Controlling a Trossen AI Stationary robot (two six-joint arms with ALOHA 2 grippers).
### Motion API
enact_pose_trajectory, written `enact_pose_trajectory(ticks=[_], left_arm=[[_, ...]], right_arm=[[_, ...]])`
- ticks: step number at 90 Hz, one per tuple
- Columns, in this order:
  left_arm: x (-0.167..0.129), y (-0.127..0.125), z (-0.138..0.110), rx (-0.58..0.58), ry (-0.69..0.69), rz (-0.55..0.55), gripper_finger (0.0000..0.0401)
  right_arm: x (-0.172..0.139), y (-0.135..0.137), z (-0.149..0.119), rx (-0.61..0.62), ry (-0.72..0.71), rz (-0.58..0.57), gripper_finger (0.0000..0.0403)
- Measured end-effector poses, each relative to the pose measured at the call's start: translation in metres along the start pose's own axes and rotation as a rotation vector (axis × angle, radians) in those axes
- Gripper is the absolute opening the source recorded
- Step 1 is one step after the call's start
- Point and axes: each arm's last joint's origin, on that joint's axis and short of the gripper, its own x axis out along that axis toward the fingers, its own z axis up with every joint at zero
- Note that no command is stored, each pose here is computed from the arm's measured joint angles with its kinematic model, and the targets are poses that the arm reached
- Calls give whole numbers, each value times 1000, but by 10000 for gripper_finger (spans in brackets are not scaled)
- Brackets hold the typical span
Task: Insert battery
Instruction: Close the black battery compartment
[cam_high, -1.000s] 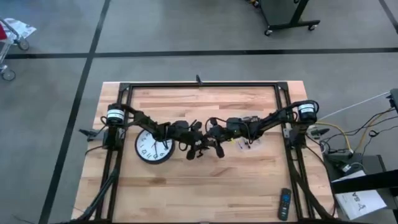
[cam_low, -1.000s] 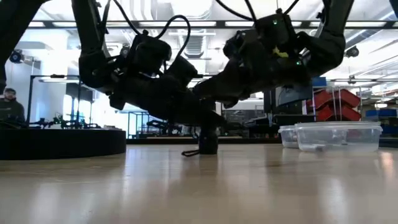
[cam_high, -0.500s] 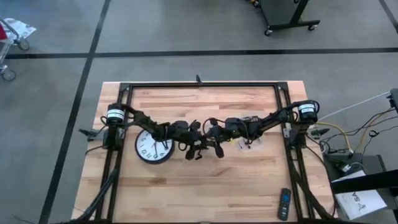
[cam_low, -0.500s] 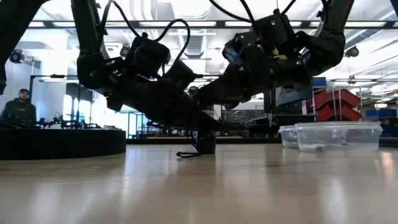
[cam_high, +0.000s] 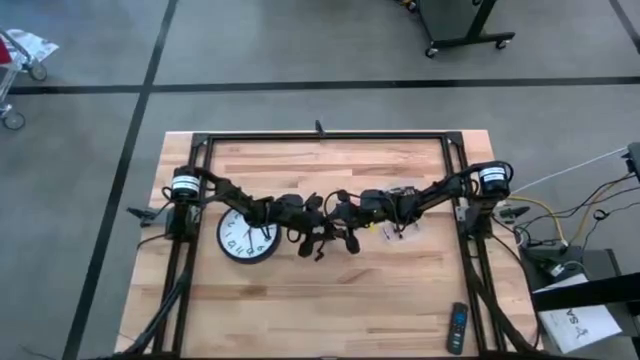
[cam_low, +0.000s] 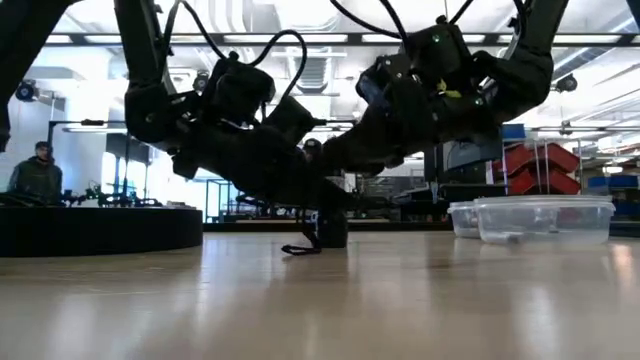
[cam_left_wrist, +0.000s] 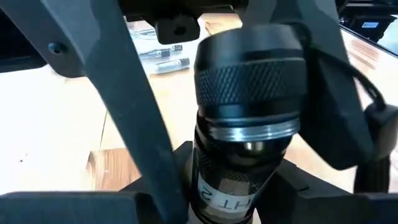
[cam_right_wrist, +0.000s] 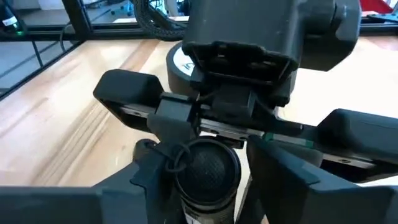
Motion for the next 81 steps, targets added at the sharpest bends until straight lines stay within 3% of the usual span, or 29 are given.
enact_pose_trajectory(ticks=[30,54,81], left_arm=[[-1,0,-1,-4,8,18,112],[-1,1,-3,-7,18,46,128],[-1,1,-3,-22,22,48,120]], right_arm=[[-5,1,4,36,41,9,225],[-19,5,12,13,136,9,255],[-23,5,7,25,221,-3,255]])
